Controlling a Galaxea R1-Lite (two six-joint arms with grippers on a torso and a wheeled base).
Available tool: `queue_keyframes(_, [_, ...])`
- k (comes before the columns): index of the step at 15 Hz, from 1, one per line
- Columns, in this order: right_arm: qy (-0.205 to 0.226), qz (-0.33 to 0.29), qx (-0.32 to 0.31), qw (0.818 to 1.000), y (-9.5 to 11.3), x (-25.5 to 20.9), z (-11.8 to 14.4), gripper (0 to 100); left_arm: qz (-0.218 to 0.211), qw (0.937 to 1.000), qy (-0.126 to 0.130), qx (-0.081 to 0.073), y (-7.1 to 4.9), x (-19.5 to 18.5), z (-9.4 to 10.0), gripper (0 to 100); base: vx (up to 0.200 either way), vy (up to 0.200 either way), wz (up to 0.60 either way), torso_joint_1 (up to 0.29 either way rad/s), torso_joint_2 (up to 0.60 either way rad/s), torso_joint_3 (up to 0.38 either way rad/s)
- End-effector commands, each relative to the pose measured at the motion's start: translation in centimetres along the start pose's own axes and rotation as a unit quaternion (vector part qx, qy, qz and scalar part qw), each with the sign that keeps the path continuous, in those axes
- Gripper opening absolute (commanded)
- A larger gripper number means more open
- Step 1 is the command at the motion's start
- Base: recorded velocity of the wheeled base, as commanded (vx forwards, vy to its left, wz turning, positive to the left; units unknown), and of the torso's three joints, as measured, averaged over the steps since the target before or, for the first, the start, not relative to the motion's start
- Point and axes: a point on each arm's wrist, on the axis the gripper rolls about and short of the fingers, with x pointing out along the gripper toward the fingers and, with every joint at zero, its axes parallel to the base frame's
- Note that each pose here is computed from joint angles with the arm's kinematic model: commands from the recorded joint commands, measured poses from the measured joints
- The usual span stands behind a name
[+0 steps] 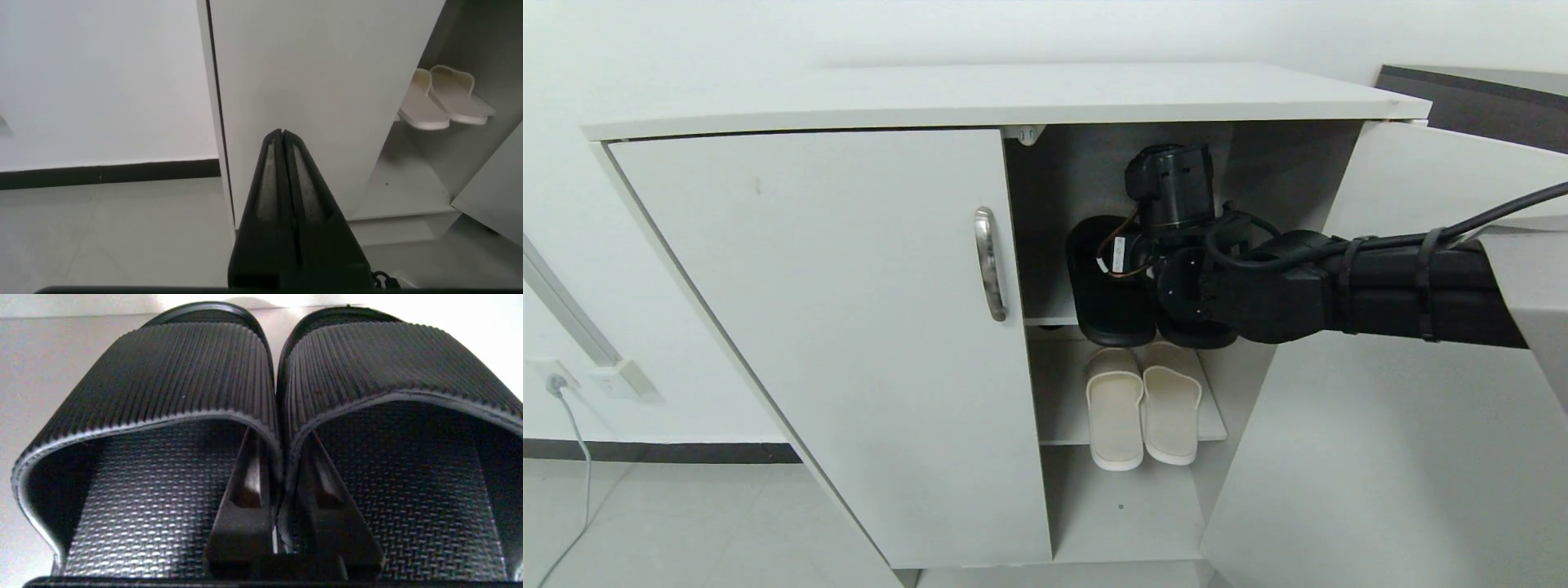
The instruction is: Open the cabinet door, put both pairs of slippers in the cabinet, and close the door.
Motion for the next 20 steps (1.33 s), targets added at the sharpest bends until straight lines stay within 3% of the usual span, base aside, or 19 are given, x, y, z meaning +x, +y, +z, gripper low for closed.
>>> queue_keyframes(1, [0.003, -0.003, -0.002, 1.000, 0.0, 0.5, -0.4, 0, 0.000, 1.0000, 0.001, 0.000, 0.0, 0.0, 0.0, 0, 0.000, 0.000, 0.00, 0.000, 0.00, 0.000])
queue_keyframes(12, [0.005, 0.001, 0.000, 1.000, -0.1, 0.7, -0.5, 0, 0.000, 1.0000, 0.001, 0.000, 0.0, 0.0, 0.0, 0, 0.000, 0.000, 0.00, 0.000, 0.00, 0.000])
queue_keyframes(13, [0.007, 0.001, -0.002, 1.000, -0.1, 0.7, -0.6, 100, 0.000, 1.0000, 0.001, 0.000, 0.0, 0.0, 0.0, 0, 0.000, 0.000, 0.00, 0.000, 0.00, 0.000])
queue_keyframes(20, [0.021, 0.007, -0.015, 1.000, -1.3, -2.6, -0.3, 100, 0.000, 1.0000, 0.001, 0.001, 0.0, 0.0, 0.0, 0, 0.000, 0.000, 0.00, 0.000, 0.00, 0.000])
